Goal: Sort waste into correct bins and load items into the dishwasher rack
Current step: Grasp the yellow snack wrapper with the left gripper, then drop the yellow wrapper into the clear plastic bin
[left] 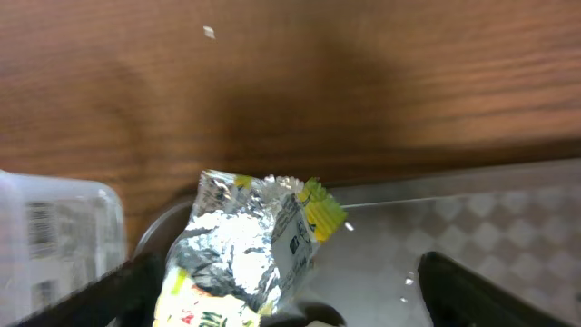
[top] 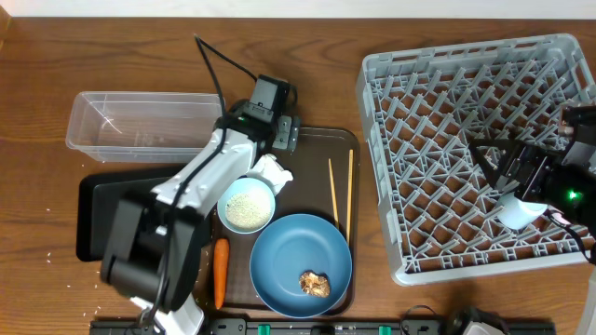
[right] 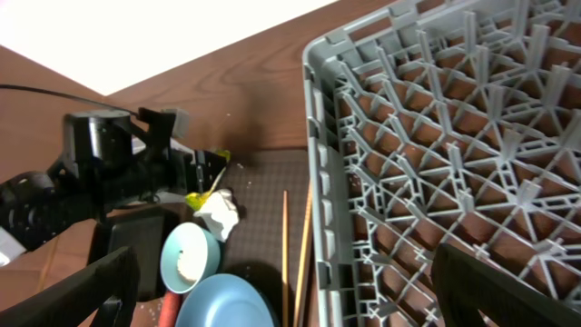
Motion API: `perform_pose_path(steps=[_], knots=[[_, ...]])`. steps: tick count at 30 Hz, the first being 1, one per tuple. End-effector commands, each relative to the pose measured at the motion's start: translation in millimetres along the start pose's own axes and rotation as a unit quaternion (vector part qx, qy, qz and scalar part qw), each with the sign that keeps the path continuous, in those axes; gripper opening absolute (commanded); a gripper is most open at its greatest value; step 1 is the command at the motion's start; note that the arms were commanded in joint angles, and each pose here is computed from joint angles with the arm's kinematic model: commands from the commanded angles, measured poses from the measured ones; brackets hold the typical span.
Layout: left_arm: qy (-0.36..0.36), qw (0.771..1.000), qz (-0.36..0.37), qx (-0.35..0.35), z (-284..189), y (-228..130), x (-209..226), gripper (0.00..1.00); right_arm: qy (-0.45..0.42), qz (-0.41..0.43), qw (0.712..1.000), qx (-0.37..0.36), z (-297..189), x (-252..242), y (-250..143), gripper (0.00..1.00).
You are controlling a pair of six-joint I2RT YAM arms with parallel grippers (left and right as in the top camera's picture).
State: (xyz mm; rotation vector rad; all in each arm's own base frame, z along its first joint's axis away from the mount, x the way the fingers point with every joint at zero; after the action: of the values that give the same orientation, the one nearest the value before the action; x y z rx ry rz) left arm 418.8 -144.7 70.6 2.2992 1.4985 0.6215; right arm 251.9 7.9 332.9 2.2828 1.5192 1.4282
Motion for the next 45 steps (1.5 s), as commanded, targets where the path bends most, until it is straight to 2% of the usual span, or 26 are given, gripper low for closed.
perform_pose_path(steps=[1, 4, 6, 7, 8, 12, 20, 23, 26, 29, 34, 38, 39, 40, 41, 43, 45], knots=[[-0.008, 1.0, 0.011, 0.019, 12, -12, -6, 0.69, -0.01, -0.013, 1.0, 0.0, 0, -1, 0, 0.96], [-0.02, 1.0, 0.011, 0.018, 13, -12, -10, 0.41, -0.01, -0.012, 1.0, 0.0, 0, -1, -1, 0.95], [-0.02, 1.0, 0.011, 0.017, 13, -11, -10, 0.15, -0.01, -0.012, 1.0, 0.0, 0, -1, -1, 0.94], [-0.02, 1.0, 0.01, 0.016, 12, -11, -9, 0.06, -0.01, -0.012, 1.0, 0.0, 0, -1, -1, 0.94], [-0.02, 1.0, 0.01, 0.015, 9, -10, -9, 0.06, -0.01, -0.012, 1.0, 0.0, 0, -1, -1, 0.94], [-0.03, 0.999, 0.006, -0.018, -16, 8, -8, 0.06, -0.01, -0.012, 1.0, 0.0, 0, -1, -1, 0.94], [-0.031, 0.993, -0.006, -0.11, -98, 42, 6, 0.06, -0.017, -0.013, 1.0, -0.002, 0, -4, 1, 0.93], [0.004, 0.992, -0.02, -0.123, -114, 44, 25, 0.06, -0.018, -0.013, 1.0, -0.003, 0, -4, 1, 0.92], [0.071, 0.988, -0.072, -0.12, -118, 40, 62, 0.06, -0.018, -0.013, 1.0, -0.003, 0, -4, 1, 0.92], [0.121, 0.974, -0.158, -0.104, -109, 26, 100, 0.06, -0.018, -0.013, 1.0, -0.003, 0, -4, 1, 0.92], [0.14, 0.944, -0.288, -0.08, -76, 4, 147, 0.06, -0.018, -0.012, 1.0, -0.003, 0, -4, 1, 0.92], [0.128, 0.939, -0.308, -0.085, -70, 3, 160, 0.06, -0.019, -0.011, 1.0, -0.002, 0, -4, 0, 0.92], [0.129, 0.939, -0.307, -0.089, -73, 4, 162, 0.16, -0.019, -0.01, 1.0, -0.002, 0, -4, 0, 0.92], [0.129, 0.94, -0.301, -0.094, -78, 6, 162, 0.41, -0.019, -0.01, 1.0, -0.002, 0, -4, 0, 0.92], [0.13, 0.941, -0.295, -0.101, -84, 9, 162, 0.51, -0.019, -0.011, 1.0, -0.002, 0, -4, 0, 0.92], [0.128, 0.943, -0.285, -0.115, -97, 14, 160, 0.59, -0.018, -0.011, 1.0, -0.003, 0, -4, 1, 0.93], [0.123, 0.944, -0.28, -0.125, -112, 18, 154, 0.61, -0.018, -0.013, 1.0, -0.005, 0, -4, 2, 0.93]])
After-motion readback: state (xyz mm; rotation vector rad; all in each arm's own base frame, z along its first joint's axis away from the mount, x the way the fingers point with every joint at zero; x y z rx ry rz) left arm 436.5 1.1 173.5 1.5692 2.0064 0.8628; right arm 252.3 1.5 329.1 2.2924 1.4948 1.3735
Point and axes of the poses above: each gripper's point midway between its finger pads, its own z axis out along the fingers, its own x axis along the line the jaws close on, y = z × x, the point moved 1 cm from there along -z, back along the fingers, and after that the axes turned 13 degrees about z, right-handed, at the moved point
